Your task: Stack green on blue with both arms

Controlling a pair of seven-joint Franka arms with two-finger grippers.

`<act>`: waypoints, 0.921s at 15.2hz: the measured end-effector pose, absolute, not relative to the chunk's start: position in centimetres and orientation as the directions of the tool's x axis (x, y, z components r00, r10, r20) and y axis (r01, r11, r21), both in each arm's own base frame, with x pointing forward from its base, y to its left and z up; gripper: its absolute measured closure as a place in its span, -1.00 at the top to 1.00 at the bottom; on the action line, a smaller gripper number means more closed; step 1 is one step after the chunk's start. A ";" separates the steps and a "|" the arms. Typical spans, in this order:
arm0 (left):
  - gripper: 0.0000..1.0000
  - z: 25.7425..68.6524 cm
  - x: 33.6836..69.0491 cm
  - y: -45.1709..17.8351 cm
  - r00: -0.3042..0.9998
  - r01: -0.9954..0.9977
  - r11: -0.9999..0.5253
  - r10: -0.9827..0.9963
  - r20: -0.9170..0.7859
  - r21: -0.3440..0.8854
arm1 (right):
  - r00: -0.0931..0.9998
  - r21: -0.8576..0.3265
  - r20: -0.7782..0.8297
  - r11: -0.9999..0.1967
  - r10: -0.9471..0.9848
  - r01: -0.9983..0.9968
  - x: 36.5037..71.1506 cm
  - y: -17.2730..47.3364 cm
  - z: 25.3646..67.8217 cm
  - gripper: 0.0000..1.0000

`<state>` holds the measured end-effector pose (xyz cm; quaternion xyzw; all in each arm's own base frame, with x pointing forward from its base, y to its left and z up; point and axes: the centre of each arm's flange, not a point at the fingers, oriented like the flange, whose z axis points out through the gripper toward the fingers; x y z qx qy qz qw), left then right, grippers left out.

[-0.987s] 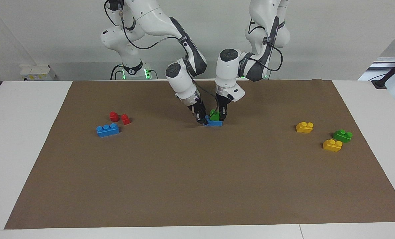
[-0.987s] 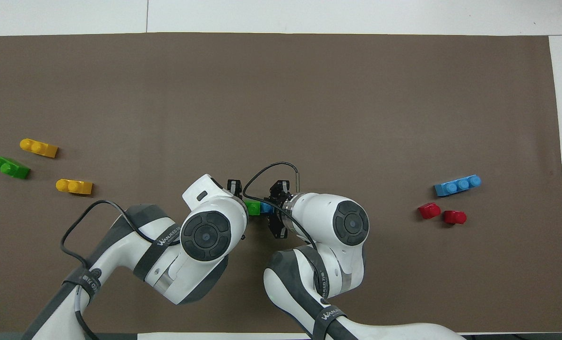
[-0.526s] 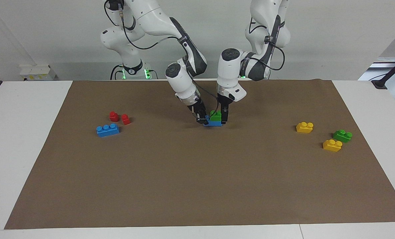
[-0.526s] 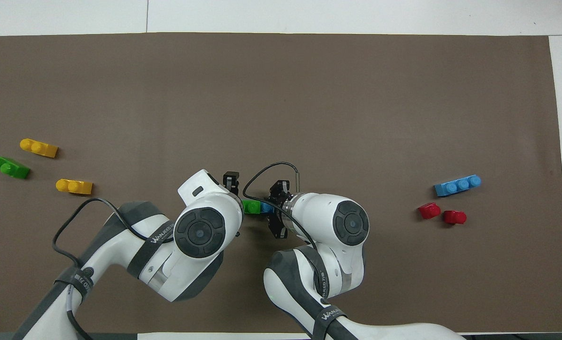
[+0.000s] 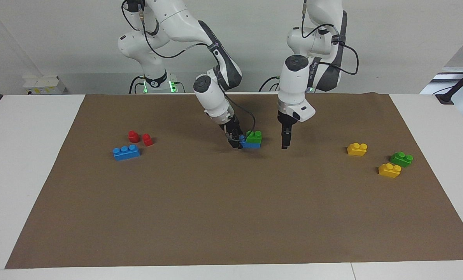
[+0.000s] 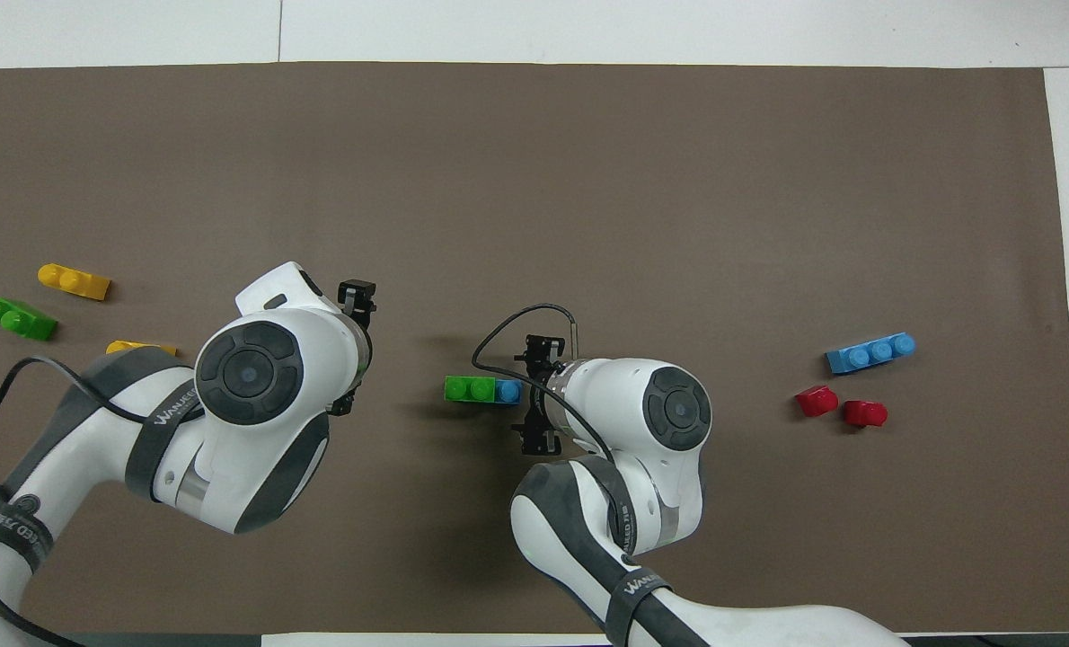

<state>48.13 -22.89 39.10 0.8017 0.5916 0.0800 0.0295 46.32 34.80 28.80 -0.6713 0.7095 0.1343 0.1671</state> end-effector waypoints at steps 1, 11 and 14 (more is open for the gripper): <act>1.00 39.3 48.7 -21.9 0.301 0.940 -0.313 0.948 0.100 0.135 | -0.042 -0.024 -0.417 0.057 -0.908 -0.998 47.0 33.8 29.0 1.00; 1.00 43.0 53.0 -10.5 0.680 0.732 -0.680 0.727 0.095 -0.043 | 0.234 -0.071 -0.451 -0.227 -0.861 -0.971 51.5 22.4 34.2 1.00; 1.00 45.0 54.0 -6.9 0.779 0.626 -0.776 0.622 0.075 -0.072 | 0.468 -0.126 -0.374 -0.456 -0.801 -0.881 52.3 17.4 36.6 1.00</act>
